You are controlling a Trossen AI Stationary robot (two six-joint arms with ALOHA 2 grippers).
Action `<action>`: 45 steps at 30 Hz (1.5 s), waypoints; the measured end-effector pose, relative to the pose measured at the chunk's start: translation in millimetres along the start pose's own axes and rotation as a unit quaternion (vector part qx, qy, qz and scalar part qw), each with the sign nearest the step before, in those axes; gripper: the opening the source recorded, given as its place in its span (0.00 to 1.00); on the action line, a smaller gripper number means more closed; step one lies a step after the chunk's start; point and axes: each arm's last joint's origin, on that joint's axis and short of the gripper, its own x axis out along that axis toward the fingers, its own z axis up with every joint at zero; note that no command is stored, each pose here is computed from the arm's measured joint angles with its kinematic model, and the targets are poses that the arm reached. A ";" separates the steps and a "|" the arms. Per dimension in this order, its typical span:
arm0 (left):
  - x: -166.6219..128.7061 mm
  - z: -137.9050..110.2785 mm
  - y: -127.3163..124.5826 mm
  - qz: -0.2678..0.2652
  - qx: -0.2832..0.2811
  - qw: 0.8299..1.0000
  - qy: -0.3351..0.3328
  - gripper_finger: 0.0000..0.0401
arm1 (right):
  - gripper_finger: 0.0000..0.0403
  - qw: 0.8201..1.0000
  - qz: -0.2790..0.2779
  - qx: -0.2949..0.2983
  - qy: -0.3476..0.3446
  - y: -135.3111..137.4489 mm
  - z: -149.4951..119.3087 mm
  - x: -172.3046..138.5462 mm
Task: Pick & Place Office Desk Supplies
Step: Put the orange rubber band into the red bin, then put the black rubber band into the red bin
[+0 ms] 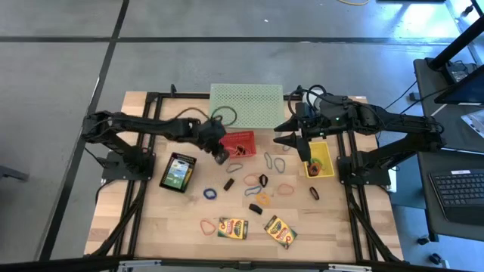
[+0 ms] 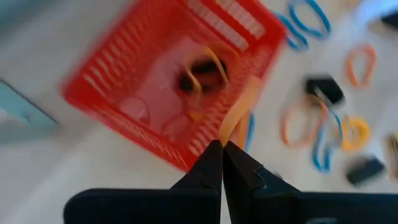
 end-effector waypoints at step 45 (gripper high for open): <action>-12.9 26.8 -3.8 -0.154 -0.035 0.986 -0.054 0.35 | 0.51 1.000 0.000 -0.002 0.000 -0.1 0.0 0.0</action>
